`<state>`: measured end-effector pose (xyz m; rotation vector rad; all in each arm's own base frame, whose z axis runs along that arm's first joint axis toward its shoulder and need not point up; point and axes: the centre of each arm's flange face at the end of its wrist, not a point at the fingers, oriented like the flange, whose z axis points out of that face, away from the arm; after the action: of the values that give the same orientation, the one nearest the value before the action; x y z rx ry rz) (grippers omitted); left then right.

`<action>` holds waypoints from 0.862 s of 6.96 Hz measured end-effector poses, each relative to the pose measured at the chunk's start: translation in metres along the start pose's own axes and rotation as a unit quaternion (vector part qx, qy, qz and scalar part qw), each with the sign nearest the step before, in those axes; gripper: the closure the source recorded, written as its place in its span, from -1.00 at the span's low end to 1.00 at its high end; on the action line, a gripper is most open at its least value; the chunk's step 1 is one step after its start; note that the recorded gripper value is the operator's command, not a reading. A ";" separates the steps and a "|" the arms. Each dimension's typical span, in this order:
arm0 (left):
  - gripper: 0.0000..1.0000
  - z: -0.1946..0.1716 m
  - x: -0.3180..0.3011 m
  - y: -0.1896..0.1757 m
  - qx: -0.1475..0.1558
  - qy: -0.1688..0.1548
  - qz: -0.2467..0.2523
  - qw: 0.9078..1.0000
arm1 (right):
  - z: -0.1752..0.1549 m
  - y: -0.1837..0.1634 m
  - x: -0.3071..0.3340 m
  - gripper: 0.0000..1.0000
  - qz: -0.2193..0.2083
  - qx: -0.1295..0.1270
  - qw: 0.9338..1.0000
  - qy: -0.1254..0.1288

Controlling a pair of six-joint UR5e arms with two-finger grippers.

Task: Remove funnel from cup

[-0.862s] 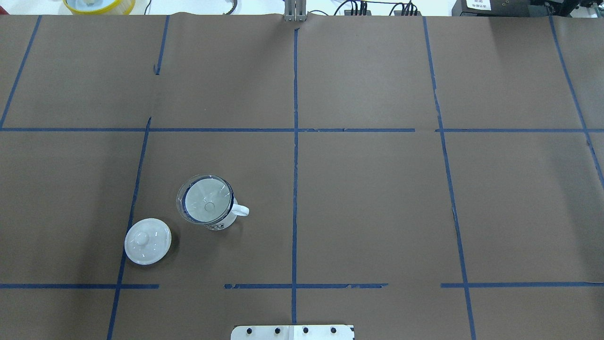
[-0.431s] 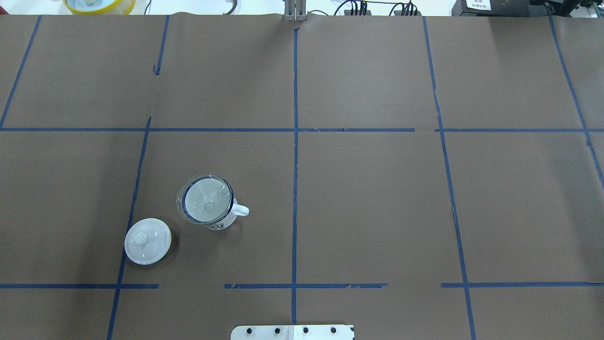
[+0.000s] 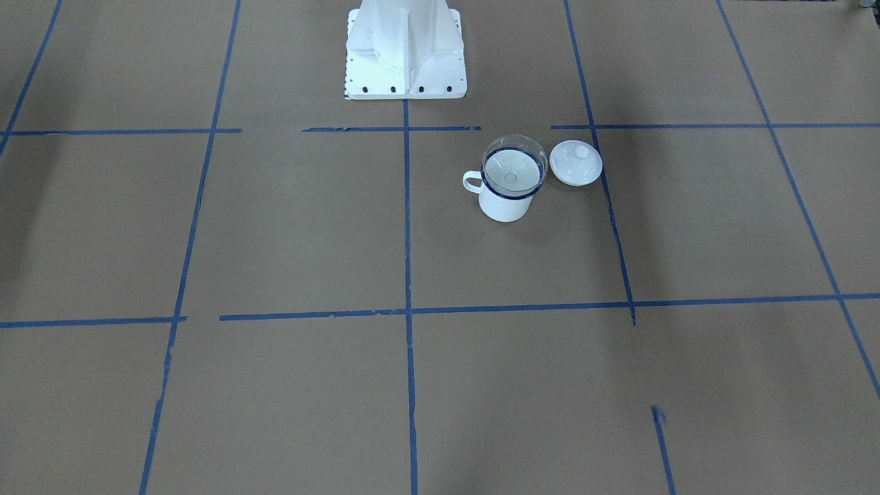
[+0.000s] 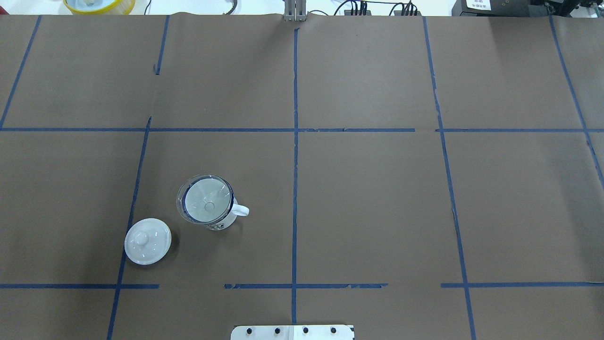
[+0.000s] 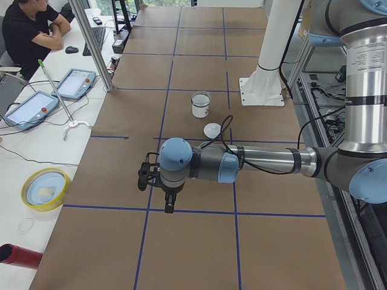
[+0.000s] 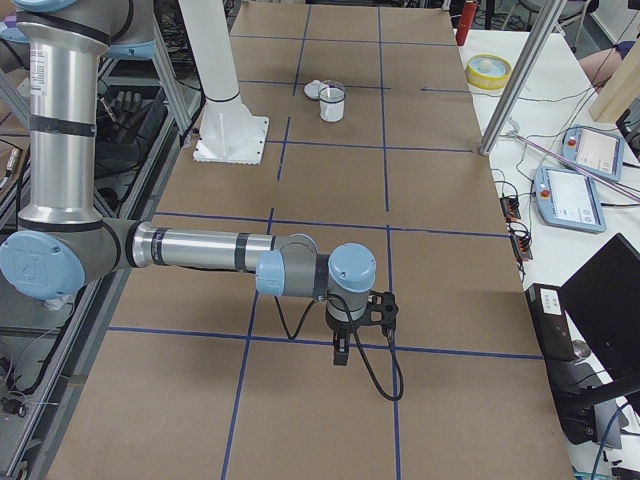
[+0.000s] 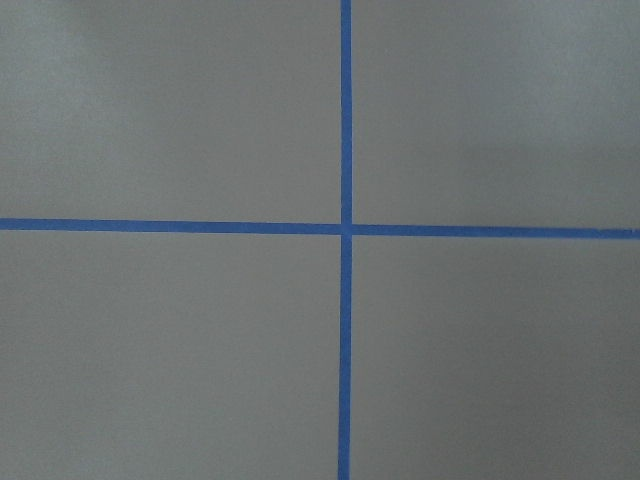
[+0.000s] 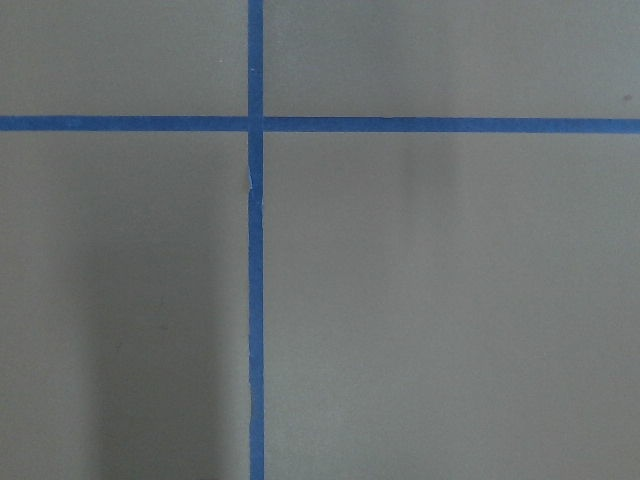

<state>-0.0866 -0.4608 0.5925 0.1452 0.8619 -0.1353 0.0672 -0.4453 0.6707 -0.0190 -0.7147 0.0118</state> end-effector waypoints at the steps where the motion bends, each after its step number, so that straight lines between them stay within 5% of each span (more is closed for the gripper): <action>1: -1.00 0.004 0.039 -0.004 0.002 0.005 -0.018 1.000 | 0.000 0.000 0.000 -1.00 0.000 0.000 1.000 0.000; 6: -1.00 0.036 0.338 0.022 -0.029 0.061 -0.102 0.992 | 0.000 0.000 0.000 -1.00 0.000 0.000 1.000 0.000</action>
<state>0.1612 -0.4658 0.3594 0.0103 1.0009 -0.2949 0.0672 -0.4454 0.6704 -0.0184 -0.7147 0.0116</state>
